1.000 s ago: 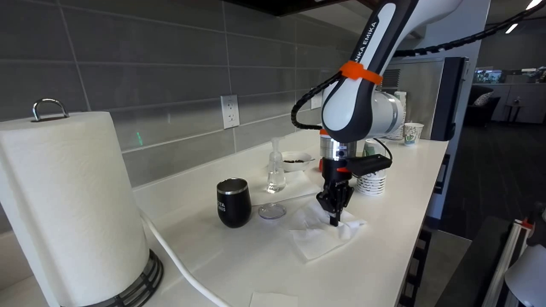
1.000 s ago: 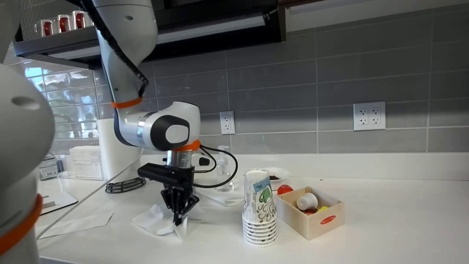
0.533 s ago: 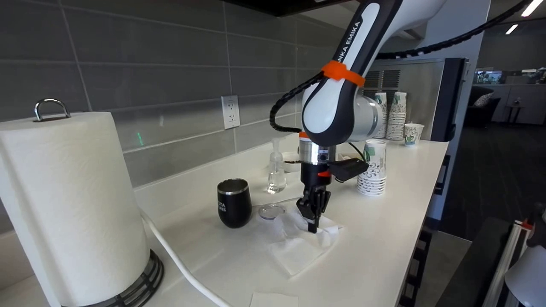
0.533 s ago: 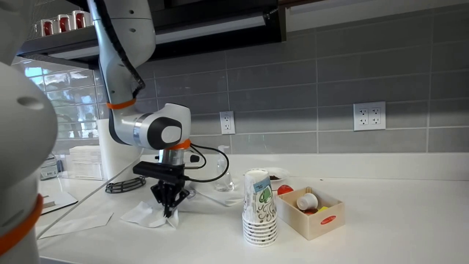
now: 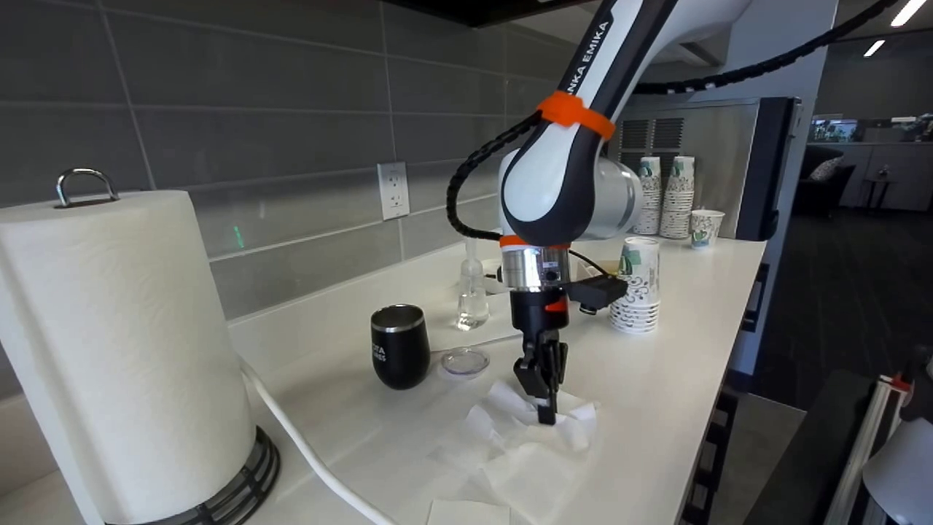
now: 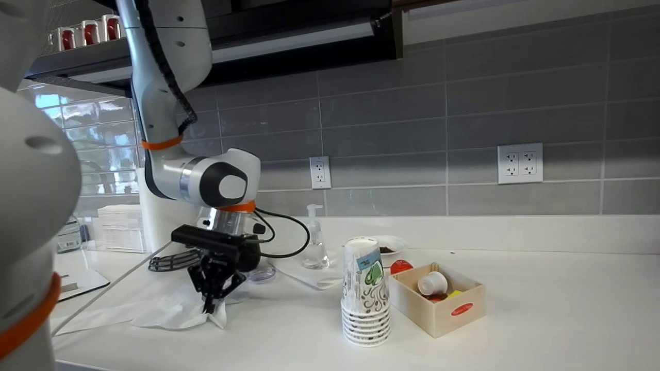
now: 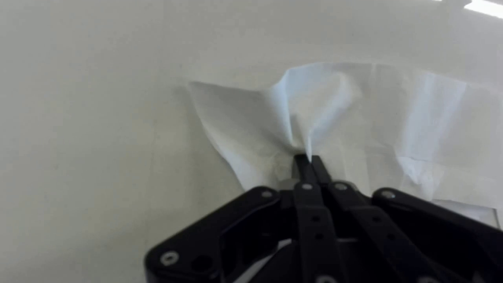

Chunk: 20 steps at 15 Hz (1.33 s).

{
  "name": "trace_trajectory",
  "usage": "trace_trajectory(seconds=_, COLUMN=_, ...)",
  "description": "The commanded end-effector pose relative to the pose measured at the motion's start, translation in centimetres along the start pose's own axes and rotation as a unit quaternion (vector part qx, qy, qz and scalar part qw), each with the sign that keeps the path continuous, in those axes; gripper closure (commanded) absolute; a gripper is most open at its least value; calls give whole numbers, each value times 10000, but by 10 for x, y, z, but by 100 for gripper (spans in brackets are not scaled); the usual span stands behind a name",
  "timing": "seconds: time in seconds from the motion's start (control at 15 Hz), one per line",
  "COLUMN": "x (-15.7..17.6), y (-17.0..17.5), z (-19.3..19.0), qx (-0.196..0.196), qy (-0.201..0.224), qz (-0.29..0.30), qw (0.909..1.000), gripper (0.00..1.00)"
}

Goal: Use the right paper towel to clean the surface

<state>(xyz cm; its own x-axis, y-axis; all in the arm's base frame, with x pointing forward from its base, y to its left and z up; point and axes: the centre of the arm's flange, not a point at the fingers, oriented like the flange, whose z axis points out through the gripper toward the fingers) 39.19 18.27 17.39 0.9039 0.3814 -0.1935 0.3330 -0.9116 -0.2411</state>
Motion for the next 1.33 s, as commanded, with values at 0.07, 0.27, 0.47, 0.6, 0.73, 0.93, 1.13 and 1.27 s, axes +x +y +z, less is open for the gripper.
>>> trace_trajectory(seconds=0.07, x=-24, y=21, z=-7, qx=-472, qy=-301, qz=464, qw=9974, gripper=100)
trace_trajectory(seconds=0.27, x=-21, y=35, z=-20, qx=-877, qy=-55, qz=565, qw=9945, gripper=100)
trace_trajectory(seconds=0.47, x=-1, y=37, z=-26, qx=-833, qy=217, qz=319, qw=9958, gripper=100)
trace_trajectory(seconds=0.6, x=14, y=25, z=-36, qx=-785, qy=423, qz=-31, qw=9960, gripper=100)
trace_trajectory(seconds=0.73, x=28, y=6, z=-49, qx=-815, qy=552, qz=-457, qw=9941, gripper=100)
trace_trajectory(seconds=0.93, x=40, y=-22, z=-66, qx=-819, qy=624, qz=-1113, qw=9884, gripper=100)
trace_trajectory(seconds=1.13, x=45, y=-52, z=-79, qx=-754, qy=750, qz=-1767, qw=9785, gripper=100)
trace_trajectory(seconds=1.27, x=54, y=-70, z=-81, qx=-713, qy=834, qz=-2145, qw=9705, gripper=100)
